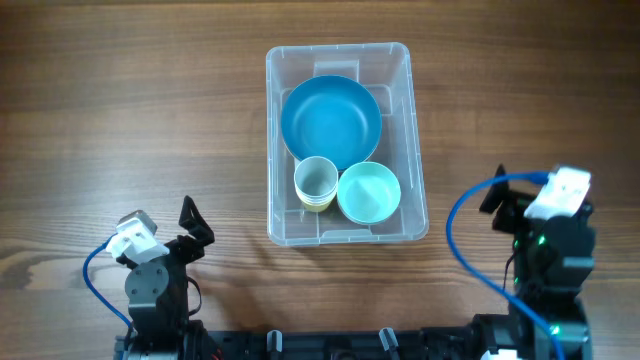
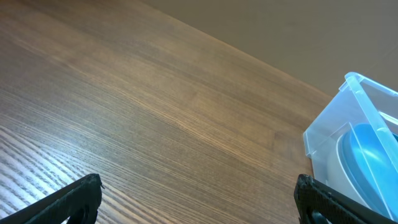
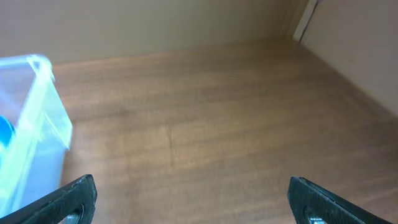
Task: Pack container
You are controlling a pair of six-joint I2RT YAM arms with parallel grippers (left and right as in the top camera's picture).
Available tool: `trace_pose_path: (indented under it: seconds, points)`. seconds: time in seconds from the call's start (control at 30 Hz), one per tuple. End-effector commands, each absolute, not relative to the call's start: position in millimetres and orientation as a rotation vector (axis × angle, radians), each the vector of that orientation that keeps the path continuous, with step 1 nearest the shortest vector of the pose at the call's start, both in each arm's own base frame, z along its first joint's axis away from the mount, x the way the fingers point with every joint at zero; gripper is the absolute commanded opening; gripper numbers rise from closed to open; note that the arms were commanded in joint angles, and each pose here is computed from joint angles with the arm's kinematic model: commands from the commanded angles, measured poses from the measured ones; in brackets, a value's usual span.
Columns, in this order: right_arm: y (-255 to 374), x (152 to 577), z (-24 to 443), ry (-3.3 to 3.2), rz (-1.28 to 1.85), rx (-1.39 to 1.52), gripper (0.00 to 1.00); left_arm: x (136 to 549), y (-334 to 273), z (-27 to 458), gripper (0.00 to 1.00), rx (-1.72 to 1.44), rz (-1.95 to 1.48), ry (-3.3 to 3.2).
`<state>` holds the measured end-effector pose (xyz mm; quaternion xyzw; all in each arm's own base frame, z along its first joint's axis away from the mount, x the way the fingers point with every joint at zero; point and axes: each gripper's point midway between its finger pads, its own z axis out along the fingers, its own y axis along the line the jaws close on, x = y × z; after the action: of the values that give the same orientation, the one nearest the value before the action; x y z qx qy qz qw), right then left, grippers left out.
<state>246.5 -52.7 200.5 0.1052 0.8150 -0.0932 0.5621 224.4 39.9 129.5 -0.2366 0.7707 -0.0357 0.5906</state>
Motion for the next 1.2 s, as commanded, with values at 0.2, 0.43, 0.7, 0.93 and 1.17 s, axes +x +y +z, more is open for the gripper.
trace_pose_path:
  seconds: [0.2, 0.43, 0.7, 0.93, 1.17]
  points:
    - [-51, 227, 167, 1.846, -0.221, 0.234, 1.0, 225, 38, 131, 1.0, -0.534, -0.093, 1.787]
    - [-45, 225, 144, 1.832, -0.188, 0.212, 1.0, 225, 38, 131, 1.0, -0.534, -0.093, 1.787]
    - [-35, 227, 145, 1.811, -0.126, 0.172, 1.0, 225, 38, 131, 1.0, -0.534, -0.093, 1.787]
    - [-24, 229, 144, 1.815, -0.071, 0.127, 1.0, 225, 38, 131, 1.0, -0.534, -0.093, 1.787]
    - [-24, 229, 144, 1.816, -0.071, 0.127, 1.0, 225, 38, 131, 1.0, -0.534, -0.093, 1.787]
